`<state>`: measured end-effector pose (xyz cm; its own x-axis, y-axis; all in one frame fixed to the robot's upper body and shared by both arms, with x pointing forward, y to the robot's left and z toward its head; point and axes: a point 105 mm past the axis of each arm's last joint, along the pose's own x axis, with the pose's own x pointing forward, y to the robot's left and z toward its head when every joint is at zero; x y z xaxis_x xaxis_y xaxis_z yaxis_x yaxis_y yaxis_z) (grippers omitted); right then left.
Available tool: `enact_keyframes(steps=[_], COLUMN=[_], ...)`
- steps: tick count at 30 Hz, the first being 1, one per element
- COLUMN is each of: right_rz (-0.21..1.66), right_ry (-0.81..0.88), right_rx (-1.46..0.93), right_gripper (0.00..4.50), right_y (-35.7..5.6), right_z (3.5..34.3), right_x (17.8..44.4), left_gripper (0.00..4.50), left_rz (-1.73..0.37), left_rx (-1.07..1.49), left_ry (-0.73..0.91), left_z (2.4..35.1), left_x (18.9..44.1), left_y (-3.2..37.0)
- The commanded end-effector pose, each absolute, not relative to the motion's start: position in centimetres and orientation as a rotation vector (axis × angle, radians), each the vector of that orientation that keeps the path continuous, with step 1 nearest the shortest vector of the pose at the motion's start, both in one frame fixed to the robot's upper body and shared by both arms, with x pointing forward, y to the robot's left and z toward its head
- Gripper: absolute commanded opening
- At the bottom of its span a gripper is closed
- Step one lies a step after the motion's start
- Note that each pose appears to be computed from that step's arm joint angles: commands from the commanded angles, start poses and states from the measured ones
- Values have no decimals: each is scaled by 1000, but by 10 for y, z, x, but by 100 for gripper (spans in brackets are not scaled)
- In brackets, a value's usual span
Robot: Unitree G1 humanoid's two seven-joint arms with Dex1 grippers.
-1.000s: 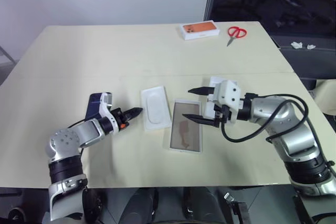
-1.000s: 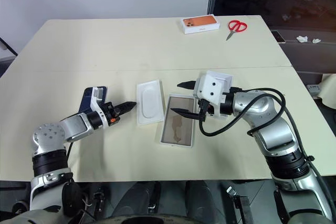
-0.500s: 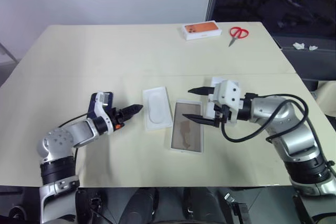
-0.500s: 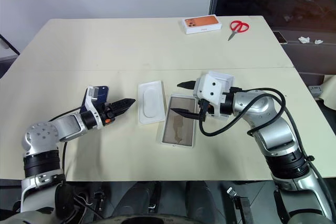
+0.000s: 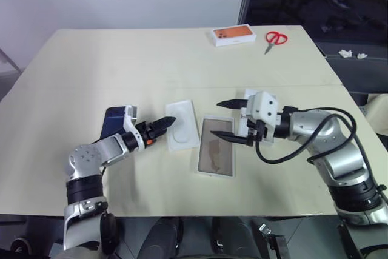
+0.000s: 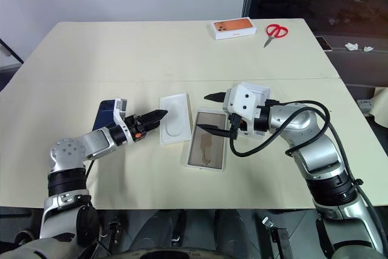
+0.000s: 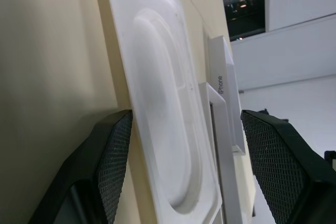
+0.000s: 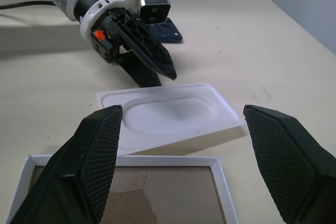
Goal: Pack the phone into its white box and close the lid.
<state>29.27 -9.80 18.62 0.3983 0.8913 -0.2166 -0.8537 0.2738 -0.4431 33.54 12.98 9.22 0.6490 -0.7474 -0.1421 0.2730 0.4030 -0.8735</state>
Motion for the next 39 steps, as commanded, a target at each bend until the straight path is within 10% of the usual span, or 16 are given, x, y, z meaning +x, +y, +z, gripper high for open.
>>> enact_keyframes(steps=[1, 8, 39], right_rz=[1179, 1180, 1058], right_ry=[-134, -136, -75], right_rx=[-559, -563, -430], right_gripper=[388, 388, 388], right_y=[-95, -95, -137], right_z=[197, 198, 197], right_x=[288, 288, 300], left_gripper=[292, 7, 7], left_rz=[-675, -683, -789], left_rx=[-985, -1021, -966], left_ry=[655, 665, 457], left_z=[75, 72, 144], left_x=[330, 327, 337], left_y=[124, 122, 122])
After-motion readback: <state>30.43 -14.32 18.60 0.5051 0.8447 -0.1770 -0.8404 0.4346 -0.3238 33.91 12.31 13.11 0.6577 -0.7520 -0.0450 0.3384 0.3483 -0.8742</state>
